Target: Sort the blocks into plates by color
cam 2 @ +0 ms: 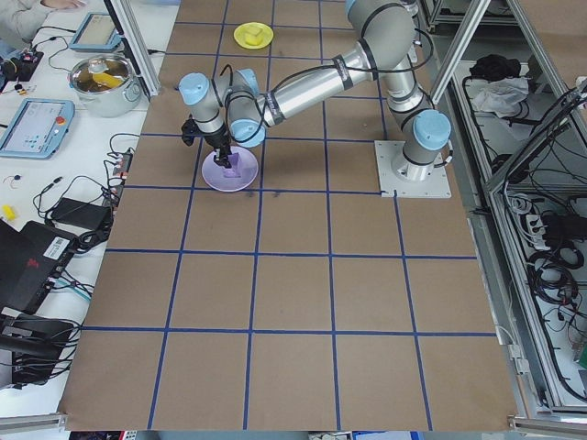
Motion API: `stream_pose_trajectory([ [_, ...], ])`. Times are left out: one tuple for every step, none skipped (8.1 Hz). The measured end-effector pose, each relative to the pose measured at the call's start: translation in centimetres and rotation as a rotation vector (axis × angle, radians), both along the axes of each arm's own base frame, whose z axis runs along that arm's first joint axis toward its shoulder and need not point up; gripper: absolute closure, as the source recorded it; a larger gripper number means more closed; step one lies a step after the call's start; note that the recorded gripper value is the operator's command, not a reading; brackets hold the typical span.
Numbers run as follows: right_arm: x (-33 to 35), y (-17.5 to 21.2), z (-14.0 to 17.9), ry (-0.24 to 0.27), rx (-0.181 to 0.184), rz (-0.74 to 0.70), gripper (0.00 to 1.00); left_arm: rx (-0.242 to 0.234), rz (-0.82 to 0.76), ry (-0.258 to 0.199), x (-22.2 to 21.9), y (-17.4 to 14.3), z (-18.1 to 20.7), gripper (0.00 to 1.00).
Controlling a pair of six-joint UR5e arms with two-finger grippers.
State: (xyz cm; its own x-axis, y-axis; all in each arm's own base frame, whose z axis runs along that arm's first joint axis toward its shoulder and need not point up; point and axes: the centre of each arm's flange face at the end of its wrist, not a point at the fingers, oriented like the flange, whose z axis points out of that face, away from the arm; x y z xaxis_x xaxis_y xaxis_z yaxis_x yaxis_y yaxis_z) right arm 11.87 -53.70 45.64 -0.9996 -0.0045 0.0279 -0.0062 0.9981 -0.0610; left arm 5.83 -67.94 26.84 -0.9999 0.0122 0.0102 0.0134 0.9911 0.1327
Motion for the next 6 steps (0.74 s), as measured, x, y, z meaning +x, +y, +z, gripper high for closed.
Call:
stream_pose_trajectory([
  [0.0,0.0,0.0,0.0,0.001,0.0,0.0,0.003,0.0,0.009,-0.9,-0.3,-0.5,0.95],
  [0.0,0.0,0.0,0.0,0.001,0.0,0.0,-0.003,0.008,0.021,-1.4,-0.7,-0.5,0.77],
  [0.0,0.0,0.0,0.0,0.001,0.0,0.0,-0.006,0.013,0.028,-1.6,-0.9,-0.4,0.68],
  [0.0,0.0,0.0,0.0,0.001,0.0,0.0,-0.002,0.013,0.032,-1.6,-1.1,-0.9,0.59],
  [0.0,0.0,0.0,0.0,0.001,-0.001,0.0,0.007,0.014,0.036,-1.5,-1.3,-1.8,0.55],
  [0.0,0.0,0.0,0.0,0.001,0.0,0.0,0.014,0.019,0.038,-1.6,-1.5,-2.4,0.44],
])
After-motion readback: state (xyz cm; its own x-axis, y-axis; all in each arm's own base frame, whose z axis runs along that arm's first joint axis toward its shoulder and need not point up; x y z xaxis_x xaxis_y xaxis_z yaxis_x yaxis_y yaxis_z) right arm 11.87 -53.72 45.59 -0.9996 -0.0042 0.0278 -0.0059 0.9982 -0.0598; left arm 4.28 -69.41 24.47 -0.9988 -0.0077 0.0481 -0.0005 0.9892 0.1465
